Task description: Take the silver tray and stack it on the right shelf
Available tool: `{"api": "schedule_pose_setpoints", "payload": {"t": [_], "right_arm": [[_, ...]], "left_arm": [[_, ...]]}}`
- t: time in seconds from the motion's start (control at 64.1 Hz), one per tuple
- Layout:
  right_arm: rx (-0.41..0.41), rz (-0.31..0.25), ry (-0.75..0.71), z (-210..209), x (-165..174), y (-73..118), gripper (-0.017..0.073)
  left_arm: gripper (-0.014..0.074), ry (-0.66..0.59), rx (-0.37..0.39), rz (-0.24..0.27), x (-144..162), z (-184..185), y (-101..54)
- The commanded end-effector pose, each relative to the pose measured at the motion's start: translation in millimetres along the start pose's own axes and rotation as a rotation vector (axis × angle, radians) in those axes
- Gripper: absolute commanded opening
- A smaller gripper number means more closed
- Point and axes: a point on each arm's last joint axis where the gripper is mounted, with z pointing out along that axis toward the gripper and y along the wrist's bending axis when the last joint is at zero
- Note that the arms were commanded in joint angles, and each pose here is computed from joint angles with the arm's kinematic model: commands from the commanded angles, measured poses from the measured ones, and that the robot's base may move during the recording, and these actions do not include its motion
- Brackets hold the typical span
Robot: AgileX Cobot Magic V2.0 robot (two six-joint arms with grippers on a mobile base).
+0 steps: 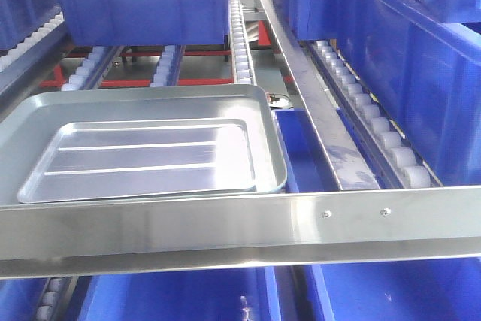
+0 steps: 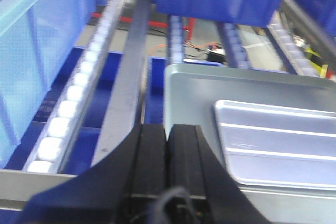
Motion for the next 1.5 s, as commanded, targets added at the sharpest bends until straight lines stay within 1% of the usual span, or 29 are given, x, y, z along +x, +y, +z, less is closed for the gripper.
{"api": "schedule_pose_setpoints", "payload": {"t": [0.0, 0.031, 0.047, 0.062, 0.983, 1.076, 1.17, 1.232, 1.326, 1.482], "right_arm": [[-0.01, -0.03, -0.089, -2, -14, 1.6, 0.0055], [-0.01, -0.03, -0.089, -2, -14, 1.6, 0.0055], [-0.01, -0.03, -0.089, -2, -14, 1.6, 0.0055], [-0.01, -0.03, -0.089, -2, -14, 1.6, 0.0055], [-0.01, -0.03, -0.089, -2, -14, 1.6, 0.0055], [-0.006, -0.037, -0.09, -2, -15, 1.3, 0.0055], [-0.01, -0.03, -0.097, 0, -14, 2.3, 0.0055], [0.011, -0.035, -0.113, 2, -12, 2.8, 0.0055], [0.085, -0.036, -0.131, 8, -3, 2.1, 0.0055], [0.247, 0.023, -0.134, 22, 29, -3.9, 0.0055]], "left_arm": [[-0.01, -0.196, -0.017, 0.006, -1, 2, 3.1], [-0.01, -0.22, -0.024, 0.006, 5, 4, 4.5], [-0.01, -0.212, -0.023, 0.006, 6, 4, 4.4], [-0.01, -0.175, -0.02, 0.006, 8, 4, 4.0], [-0.01, -0.167, -0.02, 0.006, 8, 4, 4.0], [-0.01, -0.167, -0.02, 0.006, 8, 4, 4.0], [-0.01, -0.167, -0.02, 0.006, 8, 4, 4.0], [-0.01, -0.167, -0.02, 0.006, 8, 4, 4.0], [-0.01, -0.167, -0.02, 0.006, 8, 4, 4.0], [-0.01, -0.167, -0.02, 0.006, 8, 4, 4.0]]}}
